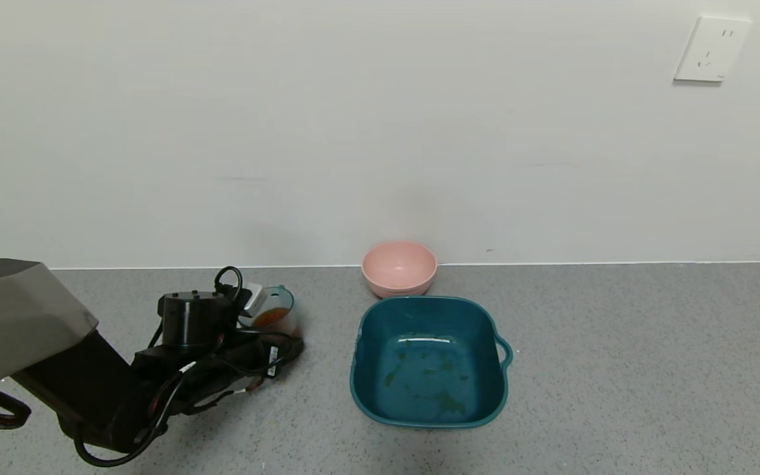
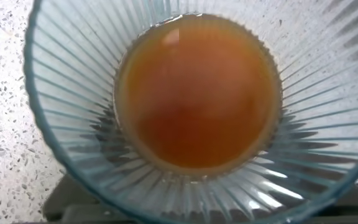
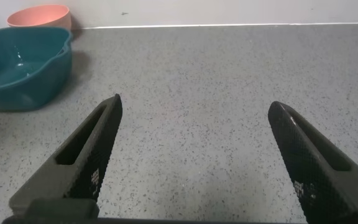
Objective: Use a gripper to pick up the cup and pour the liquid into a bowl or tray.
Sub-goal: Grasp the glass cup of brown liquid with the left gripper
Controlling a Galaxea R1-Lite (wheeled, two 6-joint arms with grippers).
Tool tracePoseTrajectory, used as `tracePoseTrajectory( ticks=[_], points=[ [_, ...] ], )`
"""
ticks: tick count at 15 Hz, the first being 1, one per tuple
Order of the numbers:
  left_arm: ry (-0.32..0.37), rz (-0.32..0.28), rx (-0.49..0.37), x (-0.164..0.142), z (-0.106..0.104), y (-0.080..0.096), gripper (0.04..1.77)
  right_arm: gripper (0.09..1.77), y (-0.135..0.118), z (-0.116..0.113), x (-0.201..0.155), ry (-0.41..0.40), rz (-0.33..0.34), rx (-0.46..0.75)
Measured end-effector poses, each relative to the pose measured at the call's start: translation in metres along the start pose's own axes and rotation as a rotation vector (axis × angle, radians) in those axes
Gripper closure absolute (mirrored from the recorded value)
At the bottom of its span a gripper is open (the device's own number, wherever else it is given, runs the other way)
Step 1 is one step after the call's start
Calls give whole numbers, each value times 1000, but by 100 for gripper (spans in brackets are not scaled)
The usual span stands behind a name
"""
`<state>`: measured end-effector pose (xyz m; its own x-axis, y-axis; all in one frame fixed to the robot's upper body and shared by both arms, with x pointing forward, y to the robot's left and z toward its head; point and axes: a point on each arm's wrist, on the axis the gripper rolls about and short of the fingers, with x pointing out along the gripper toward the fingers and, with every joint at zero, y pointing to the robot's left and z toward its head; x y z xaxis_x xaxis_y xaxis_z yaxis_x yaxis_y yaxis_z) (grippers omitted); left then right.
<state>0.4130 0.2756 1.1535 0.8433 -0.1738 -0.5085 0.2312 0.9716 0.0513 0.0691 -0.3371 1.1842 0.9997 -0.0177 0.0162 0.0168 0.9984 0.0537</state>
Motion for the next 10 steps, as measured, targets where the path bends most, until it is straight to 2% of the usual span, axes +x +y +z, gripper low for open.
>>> tracePoseTrajectory(
  ticks=[4,7,10],
  points=[
    [2,4,10,-1,0,0,56,15,0,0,0,0,0,0],
    [5,34,27,-4,2,2,56,15,0,0,0,0,0,0],
    [30,35,74,-12,6,2,56,15,0,0,0,0,0,0]
  ],
)
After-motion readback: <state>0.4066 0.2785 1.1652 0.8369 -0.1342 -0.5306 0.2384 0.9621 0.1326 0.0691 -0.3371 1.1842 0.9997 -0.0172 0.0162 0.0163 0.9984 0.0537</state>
